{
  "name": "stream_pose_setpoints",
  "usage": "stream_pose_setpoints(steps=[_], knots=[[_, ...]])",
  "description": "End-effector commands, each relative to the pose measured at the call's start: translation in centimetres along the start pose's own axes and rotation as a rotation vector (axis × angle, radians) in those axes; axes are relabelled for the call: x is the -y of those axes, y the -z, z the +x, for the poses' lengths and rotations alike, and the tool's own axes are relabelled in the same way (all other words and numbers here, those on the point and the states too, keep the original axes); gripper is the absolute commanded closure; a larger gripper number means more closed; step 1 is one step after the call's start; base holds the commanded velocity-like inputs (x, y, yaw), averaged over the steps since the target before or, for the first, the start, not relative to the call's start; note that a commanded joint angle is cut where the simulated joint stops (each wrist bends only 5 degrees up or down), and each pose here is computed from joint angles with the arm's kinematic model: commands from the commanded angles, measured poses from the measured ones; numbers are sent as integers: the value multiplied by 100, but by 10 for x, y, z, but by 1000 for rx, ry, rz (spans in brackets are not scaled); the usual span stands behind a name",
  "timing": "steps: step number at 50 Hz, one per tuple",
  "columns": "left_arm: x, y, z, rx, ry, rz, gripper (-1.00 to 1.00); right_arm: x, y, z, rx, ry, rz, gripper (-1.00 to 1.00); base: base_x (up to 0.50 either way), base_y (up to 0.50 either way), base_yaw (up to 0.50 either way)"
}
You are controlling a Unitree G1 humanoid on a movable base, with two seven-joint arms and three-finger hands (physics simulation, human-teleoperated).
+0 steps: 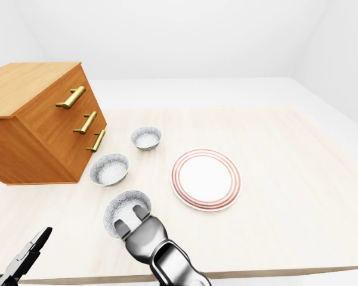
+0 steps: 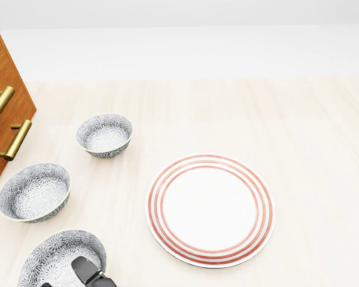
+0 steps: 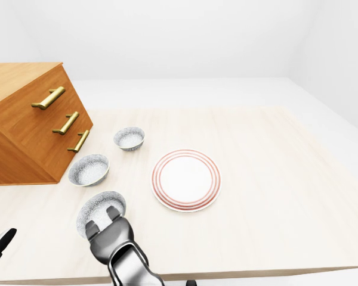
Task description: Put the bowl at the front on the plate.
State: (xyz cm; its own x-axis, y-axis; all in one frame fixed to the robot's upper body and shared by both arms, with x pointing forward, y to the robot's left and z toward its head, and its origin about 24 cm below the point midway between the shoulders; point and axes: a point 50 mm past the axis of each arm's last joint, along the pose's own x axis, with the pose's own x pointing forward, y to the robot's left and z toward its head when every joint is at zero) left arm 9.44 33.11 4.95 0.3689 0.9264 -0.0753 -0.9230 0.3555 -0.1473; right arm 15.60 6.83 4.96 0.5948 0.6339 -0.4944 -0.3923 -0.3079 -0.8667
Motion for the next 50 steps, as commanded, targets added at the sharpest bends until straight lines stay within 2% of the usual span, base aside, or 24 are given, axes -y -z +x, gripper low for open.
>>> stream_pose_setpoints(steps=[1,12,33,50], knots=[[0,0,0,0,1,-3,-100,7,4,9,14,-11,48,-100,0,0,0],[0,-1,0,3,3,-3,-100,7,15,18,-19,-29,79,-100,0,0,0],[1,-2,0,7,3,-8,-100,1,13,35,2,-89,115,-100,0,0,0],[1,0,0,-2,3,-4,-100,-10,17,35,-4,-135,149,-100,0,0,0]])
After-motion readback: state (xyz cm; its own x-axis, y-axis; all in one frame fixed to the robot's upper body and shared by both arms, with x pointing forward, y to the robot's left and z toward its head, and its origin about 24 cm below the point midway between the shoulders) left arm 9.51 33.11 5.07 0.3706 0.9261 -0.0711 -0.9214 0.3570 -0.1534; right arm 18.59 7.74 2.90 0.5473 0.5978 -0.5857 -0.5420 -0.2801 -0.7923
